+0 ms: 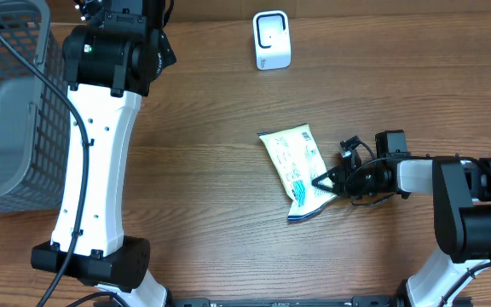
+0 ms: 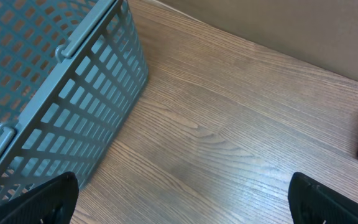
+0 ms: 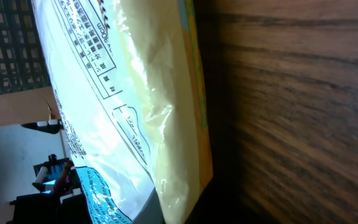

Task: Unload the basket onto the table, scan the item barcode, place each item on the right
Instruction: 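Grasp the yellow bag's lower corner and lift it with the right gripper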

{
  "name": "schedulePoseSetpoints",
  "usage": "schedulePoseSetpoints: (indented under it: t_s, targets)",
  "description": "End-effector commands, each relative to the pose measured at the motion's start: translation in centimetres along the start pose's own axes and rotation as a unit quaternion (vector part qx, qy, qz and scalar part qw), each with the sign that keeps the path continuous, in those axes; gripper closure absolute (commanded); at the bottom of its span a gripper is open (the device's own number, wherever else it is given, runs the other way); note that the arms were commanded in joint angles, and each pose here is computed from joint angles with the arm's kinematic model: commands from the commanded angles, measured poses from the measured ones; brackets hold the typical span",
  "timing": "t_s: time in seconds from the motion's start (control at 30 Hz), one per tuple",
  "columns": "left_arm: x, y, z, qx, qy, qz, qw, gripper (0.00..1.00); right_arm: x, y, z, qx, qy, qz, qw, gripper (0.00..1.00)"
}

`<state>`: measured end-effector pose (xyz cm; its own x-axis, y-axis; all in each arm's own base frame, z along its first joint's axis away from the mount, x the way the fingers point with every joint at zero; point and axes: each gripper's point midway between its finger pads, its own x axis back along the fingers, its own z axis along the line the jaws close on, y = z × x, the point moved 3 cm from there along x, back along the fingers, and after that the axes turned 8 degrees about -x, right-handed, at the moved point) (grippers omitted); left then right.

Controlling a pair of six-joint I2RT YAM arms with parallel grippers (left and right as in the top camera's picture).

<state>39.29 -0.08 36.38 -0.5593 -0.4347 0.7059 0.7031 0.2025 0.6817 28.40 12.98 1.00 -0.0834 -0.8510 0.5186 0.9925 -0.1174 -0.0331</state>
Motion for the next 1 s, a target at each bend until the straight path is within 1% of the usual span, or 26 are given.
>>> schedulePoseSetpoints:
  t_s: [0.0,0.1,0.3,0.43,0.6,0.7,0.97]
  targets:
    - [-0.1,0.2,-0.3,0.007,0.002,-0.004,1.000,0.00,0.0,1.0,0.2,0.031,-0.007,-0.008,0.999,0.96]
    - [-0.1,0.2,-0.3,0.007,0.002,-0.004,1.000,0.00,1.1,2.3,3.4,0.072,0.031,-0.017,0.997,0.96]
    - [-0.1,0.2,-0.3,0.007,0.002,-0.004,1.000,0.00,4.7,4.4,9.7,0.162,0.023,-0.060,0.985,0.96]
    - [-0.1,0.2,-0.3,0.007,0.002,-0.004,1.000,0.00,7.4,4.6,14.0,0.207,0.017,-0.091,0.974,0.96]
    - [-0.1,0.2,-0.3,0.007,0.002,-0.004,1.000,0.00,9.4,2.5,17.4,0.238,0.023,-0.103,0.966,0.96]
    - [-0.1,0.2,-0.3,0.007,0.002,-0.004,1.000,0.00,10.1,0.2,19.2,0.251,0.027,-0.099,0.963,0.96]
    - [-0.1,0.2,-0.3,0.007,0.002,-0.004,1.000,0.00,12.1,-4.4,22.5,0.287,0.036,-0.102,0.952,0.96]
